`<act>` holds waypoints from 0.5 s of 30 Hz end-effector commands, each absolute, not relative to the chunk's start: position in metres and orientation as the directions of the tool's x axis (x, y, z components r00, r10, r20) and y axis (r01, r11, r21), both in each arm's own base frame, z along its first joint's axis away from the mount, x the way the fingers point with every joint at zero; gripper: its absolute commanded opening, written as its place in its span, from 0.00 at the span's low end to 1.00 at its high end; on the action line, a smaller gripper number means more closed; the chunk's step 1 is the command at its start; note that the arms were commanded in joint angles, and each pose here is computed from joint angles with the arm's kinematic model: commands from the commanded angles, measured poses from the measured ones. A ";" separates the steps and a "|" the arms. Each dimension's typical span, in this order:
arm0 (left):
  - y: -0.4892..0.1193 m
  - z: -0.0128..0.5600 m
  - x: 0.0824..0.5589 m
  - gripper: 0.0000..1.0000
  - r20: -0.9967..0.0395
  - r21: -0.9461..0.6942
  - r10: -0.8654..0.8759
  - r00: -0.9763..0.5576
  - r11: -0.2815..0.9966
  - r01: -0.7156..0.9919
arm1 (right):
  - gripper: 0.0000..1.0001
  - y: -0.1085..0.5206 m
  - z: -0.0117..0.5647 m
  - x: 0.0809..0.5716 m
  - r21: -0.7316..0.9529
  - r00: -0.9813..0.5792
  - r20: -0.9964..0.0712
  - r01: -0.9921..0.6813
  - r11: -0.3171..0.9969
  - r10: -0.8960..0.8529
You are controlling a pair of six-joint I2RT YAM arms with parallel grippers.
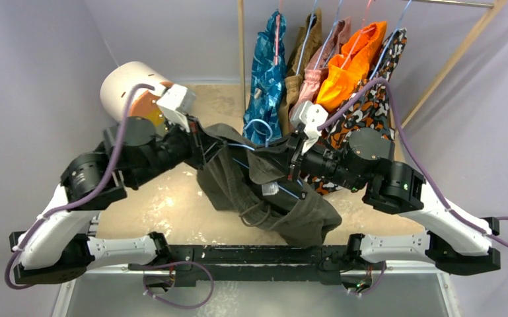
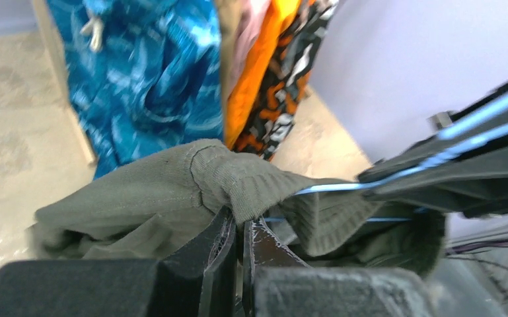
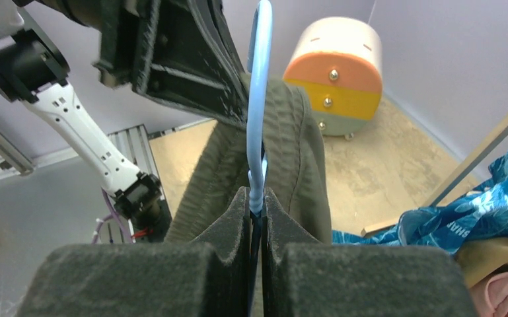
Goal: Place the shorts on the hanger
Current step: Hang the shorts on the hanger.
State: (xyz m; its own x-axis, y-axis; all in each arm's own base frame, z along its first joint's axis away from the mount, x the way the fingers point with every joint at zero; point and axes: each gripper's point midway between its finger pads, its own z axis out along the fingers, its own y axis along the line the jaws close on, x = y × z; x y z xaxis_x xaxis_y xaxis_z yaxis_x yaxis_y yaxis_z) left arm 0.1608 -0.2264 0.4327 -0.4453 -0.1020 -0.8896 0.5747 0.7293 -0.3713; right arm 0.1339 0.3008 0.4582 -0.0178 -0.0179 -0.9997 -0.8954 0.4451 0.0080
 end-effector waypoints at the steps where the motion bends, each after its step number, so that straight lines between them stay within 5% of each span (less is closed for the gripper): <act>1: -0.219 0.525 0.139 0.00 -0.871 -0.490 -0.341 -0.354 0.548 0.678 | 0.00 0.306 0.479 0.135 -0.008 0.026 -0.999 -0.898 0.440 0.033; 12: -0.238 0.439 0.139 0.01 -0.848 -0.502 -0.197 -0.493 0.595 0.627 | 0.00 0.282 0.515 0.129 0.006 0.080 -0.982 -0.892 0.452 0.171; 15: -0.245 0.429 0.134 0.28 -0.844 -0.497 -0.151 -0.514 0.581 0.645 | 0.00 0.276 0.520 0.124 0.013 0.090 -0.973 -0.897 0.442 0.212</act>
State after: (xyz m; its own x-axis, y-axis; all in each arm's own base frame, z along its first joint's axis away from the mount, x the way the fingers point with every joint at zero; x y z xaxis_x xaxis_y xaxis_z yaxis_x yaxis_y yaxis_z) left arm 0.1424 -0.2328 0.4254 -0.4885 -0.1499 -0.8596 0.6132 0.6419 -0.4604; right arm 0.1320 0.2951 0.4649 0.0065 0.0141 -0.9999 -0.8959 0.4442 0.0004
